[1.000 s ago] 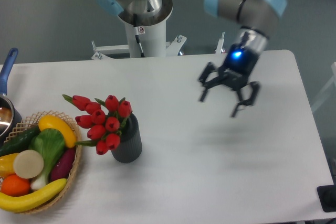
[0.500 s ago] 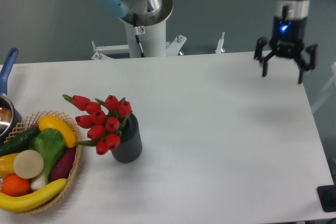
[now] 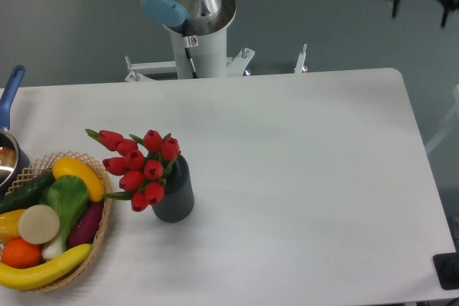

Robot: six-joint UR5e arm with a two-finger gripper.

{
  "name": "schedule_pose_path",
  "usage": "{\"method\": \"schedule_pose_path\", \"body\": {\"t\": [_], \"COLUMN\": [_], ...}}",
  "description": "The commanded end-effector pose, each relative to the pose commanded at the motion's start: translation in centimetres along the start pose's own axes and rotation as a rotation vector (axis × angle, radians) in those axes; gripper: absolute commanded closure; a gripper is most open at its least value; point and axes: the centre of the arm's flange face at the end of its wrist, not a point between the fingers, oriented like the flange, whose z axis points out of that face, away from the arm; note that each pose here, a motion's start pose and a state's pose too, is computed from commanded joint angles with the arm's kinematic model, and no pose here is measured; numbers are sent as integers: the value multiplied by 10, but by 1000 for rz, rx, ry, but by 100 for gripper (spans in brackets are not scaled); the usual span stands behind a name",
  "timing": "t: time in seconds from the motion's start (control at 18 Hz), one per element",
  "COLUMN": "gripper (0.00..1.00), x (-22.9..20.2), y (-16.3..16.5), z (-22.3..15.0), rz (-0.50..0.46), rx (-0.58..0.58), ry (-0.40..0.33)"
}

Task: Insert the flowers into the vase

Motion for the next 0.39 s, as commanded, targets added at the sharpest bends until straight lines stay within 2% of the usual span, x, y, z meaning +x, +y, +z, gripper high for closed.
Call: {"method": "schedule_pose_path", "body": {"t": [0.17, 0.39], "gripper": [0, 0], "x": [28, 63], "y": [44, 88], "z": [-16, -34], "rz": [43, 16], "rx": [4, -14], "ry": [43, 45]}}
